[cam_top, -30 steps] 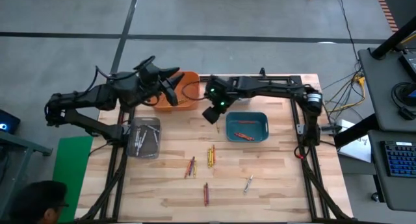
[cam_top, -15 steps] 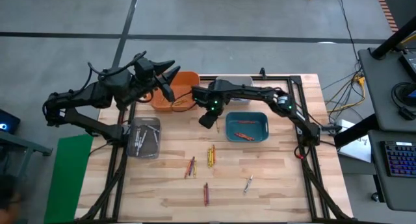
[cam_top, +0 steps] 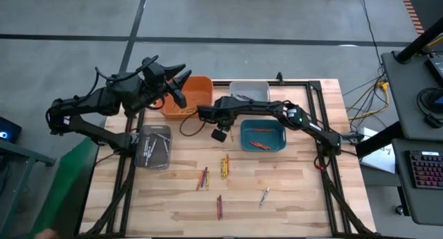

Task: Sort crayons
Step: Put the yellow crayon into the orange bin

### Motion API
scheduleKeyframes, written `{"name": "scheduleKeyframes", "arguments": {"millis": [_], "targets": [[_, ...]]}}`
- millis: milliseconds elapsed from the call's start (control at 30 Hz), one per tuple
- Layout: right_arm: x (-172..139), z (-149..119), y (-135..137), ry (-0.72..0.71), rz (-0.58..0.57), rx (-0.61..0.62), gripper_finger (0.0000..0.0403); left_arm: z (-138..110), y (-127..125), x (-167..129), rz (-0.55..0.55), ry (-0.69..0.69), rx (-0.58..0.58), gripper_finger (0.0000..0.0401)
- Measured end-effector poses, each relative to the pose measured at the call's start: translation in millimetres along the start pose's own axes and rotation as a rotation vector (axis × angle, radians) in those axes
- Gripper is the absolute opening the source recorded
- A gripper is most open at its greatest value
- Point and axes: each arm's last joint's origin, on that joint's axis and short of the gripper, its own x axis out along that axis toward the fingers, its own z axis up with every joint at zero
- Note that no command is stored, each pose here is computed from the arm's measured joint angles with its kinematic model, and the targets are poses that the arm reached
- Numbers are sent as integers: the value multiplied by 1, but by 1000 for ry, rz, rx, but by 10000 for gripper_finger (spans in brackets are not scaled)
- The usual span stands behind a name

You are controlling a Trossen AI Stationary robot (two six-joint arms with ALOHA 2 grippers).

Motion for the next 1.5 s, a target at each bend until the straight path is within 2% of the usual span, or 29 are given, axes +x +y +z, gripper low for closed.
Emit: {"name": "scheduleKeyframes", "arguments": {"millis": [100, 200, 400, 600, 733, 833, 967, 1067, 1200, 1333, 1500], "targets": [[3, -2, 5, 11, -39, -15, 52, 0, 1, 0, 24, 2, 3, 119], [2, -10, 10, 67, -54, -85, 52, -1, 1, 0, 26, 10, 10, 119], [-22, -22, 2, 112, -69, -146, 52, -15, 2, 0, 39, 116, 2, 119], [-75, -32, -12, -16, -32, -124, 52, -36, 1, 1, 51, 261, -86, 119], [-118, -47, -29, -119, -9, -112, 52, -52, -13, 12, -38, 380, -123, 119], [-151, -63, -45, -208, -36, -106, 52, -67, -31, 28, -105, 460, -144, 119], [-191, -90, -63, -343, -62, -110, 52, -98, -60, 49, -121, 580, -195, 119], [-218, -115, -76, -467, -41, -104, 52, -123, -81, 61, -76, 656, -255, 119], [-239, -147, -89, -591, 3, -114, 52, -162, -110, 73, 4, 745, -363, 119], [-246, -175, -99, -694, 32, -109, 52, -206, -136, 79, 56, 838, -325, 119], [-245, -197, -106, -796, 49, -88, 52, -253, -148, 94, 112, 906, -230, 119]]}}
